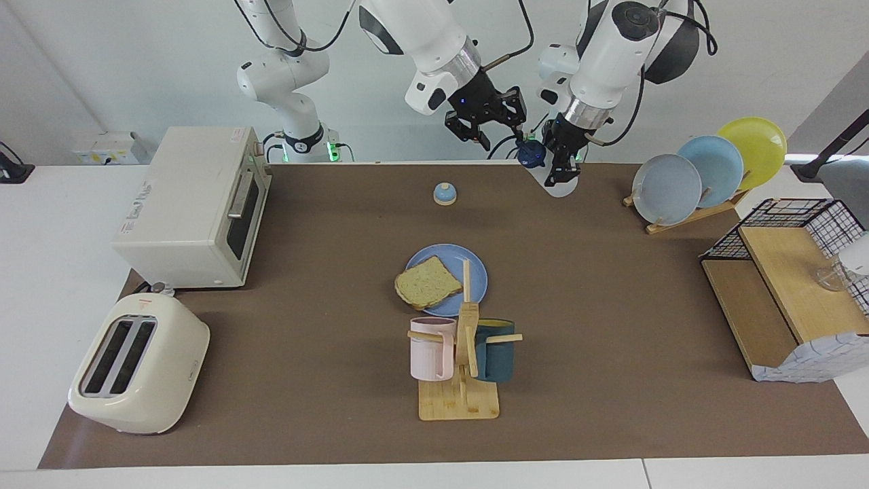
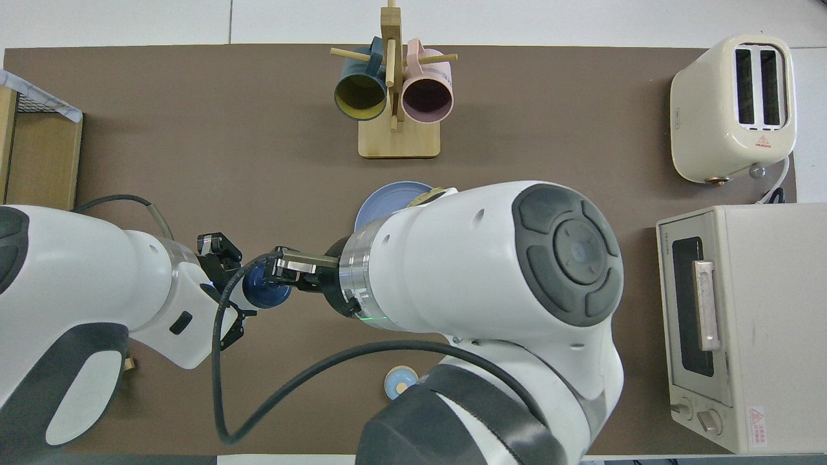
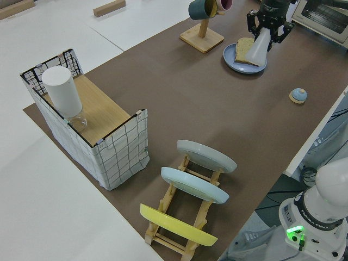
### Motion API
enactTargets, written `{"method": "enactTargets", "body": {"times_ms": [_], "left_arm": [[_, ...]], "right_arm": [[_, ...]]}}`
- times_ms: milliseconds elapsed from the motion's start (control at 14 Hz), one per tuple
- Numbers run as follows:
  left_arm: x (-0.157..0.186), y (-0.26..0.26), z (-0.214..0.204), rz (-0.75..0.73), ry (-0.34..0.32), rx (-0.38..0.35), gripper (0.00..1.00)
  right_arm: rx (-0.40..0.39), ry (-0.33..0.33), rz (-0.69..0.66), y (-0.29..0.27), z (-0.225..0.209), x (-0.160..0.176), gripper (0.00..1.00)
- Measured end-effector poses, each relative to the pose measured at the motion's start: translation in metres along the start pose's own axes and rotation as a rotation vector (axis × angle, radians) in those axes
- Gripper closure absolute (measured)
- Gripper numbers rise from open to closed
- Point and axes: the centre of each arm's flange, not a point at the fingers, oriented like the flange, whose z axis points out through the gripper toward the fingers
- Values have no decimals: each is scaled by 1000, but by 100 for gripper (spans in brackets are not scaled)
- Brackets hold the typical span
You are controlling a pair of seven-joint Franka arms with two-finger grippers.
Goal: Put bread on plate and add seasoning
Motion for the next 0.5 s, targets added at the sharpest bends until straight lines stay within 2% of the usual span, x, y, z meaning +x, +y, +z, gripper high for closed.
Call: {"method": "enactTargets", "body": {"times_ms": [72, 215, 501], "left_arm": [[0, 0, 0, -2, 1, 1, 55], [0, 0, 0, -4, 1, 3, 55], [1, -1, -1, -16, 4, 9, 55]], "right_arm": [[3, 2, -4, -2, 1, -2, 34], [10, 11, -6, -6, 3, -7, 42], [22, 28, 0, -12, 8, -10, 47]]}}
